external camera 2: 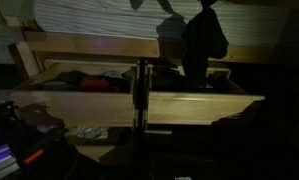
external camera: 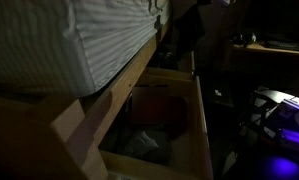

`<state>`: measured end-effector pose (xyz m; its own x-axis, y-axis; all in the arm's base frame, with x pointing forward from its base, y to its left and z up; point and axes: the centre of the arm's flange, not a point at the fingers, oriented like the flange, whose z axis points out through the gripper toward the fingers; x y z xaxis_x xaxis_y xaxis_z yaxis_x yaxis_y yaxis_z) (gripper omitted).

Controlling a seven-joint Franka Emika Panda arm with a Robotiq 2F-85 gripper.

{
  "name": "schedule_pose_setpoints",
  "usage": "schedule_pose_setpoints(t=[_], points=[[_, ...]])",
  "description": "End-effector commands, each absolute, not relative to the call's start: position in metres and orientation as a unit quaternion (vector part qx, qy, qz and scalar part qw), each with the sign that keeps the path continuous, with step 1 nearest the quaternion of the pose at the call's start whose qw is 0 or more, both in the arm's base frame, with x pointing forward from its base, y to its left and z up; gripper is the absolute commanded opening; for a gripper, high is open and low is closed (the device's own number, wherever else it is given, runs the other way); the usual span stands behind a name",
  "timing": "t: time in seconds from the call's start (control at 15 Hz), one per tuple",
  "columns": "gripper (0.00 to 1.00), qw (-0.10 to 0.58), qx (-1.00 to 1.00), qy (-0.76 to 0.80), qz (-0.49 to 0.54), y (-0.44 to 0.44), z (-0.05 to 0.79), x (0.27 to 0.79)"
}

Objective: Pick the garment on top of the orange garment in the top left drawer and put it in the top right drawer

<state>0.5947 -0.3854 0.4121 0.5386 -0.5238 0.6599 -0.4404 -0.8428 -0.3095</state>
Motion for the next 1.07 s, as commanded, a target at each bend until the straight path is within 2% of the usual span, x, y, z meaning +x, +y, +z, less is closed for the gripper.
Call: schedule_pose_setpoints(t=[0.0, 0.27, 0.8, 0.87, 0.93, 1.0], points=[[0.01, 0.039, -0.888, 0.291, -0.355, -0.419, 0.339, 0.654], [0.01, 0.018, -0.881, 0.317, -0.351, -0.412, 0.28, 0.681], [0.01, -0.041, -0.861, 0.334, -0.382, -0.394, 0.272, 0.713], [0.27, -0.041, -0.864, 0.336, -0.373, -0.395, 0.274, 0.714], [0.03, -0.036, -0.868, 0.332, -0.366, -0.385, 0.269, 0.703], [0.09, -0.04, -0.867, 0.335, -0.366, -0.386, 0.27, 0.704]])
